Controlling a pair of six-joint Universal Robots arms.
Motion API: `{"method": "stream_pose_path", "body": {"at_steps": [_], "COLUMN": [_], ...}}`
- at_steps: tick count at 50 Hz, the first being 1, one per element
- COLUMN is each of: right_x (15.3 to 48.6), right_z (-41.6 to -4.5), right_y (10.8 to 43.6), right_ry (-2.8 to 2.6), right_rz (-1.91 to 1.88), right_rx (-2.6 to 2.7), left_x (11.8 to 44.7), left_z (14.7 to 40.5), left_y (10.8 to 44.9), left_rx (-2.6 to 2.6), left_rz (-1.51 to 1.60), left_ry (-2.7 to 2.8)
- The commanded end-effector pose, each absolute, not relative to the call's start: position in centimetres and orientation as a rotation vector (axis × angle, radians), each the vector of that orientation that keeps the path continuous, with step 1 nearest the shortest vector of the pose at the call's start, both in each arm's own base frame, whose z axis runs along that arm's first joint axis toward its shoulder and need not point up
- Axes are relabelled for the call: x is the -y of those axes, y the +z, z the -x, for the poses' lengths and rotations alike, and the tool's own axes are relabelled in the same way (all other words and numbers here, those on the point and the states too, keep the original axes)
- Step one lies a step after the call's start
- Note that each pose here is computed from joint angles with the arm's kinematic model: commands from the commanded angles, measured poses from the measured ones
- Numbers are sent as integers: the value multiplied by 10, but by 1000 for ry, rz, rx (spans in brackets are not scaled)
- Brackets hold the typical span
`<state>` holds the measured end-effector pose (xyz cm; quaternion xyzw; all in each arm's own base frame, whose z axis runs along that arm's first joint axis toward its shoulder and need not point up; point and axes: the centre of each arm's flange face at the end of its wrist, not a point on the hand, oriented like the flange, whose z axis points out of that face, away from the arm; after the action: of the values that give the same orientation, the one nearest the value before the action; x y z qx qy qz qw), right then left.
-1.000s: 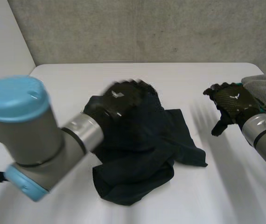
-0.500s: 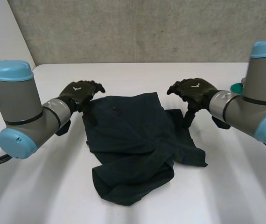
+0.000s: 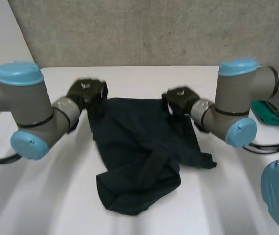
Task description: Fold the laundry.
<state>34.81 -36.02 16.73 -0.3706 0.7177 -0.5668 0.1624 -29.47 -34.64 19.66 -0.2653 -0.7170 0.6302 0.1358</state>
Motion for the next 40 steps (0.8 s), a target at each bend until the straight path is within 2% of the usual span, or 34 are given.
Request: {"method": "stream_pose_path", "body": {"at_steps": [1, 2, 6, 10, 13, 19, 27, 31, 35, 40], "right_x": [401, 402, 394, 381, 370, 346, 329, 333, 340, 337], "right_z": [-353, -353, -350, -344, -345, -337, -326, -313, -298, -294], "right_y": [257, 283, 335, 355, 349, 318, 268, 253, 243, 231], "right_ry": [-2144, -2244, -2390, -2413, -2360, -2207, -2068, -2045, -2030, -1983], "right_rz": [820, 782, 730, 738, 769, 844, 968, 992, 986, 995], "right_rx": [-1754, -1650, -1455, -1430, -1473, -1653, -1852, -1928, -1996, -2040], "left_x": [380, 379, 366, 342, 330, 300, 246, 202, 174, 173], "left_z": [312, 313, 318, 326, 327, 337, 345, 350, 350, 346], "left_y": [286, 295, 342, 360, 357, 325, 243, 204, 185, 188], "left_rx": [1636, 1581, 1327, 1224, 1241, 1286, 1466, 1524, 1558, 1584], "left_rz": [616, 598, 518, 523, 539, 699, 938, 1055, 1118, 1132], "left_ry": [2314, 2351, 2501, 2496, 2455, 2267, 1884, 1634, 1490, 1490]}}
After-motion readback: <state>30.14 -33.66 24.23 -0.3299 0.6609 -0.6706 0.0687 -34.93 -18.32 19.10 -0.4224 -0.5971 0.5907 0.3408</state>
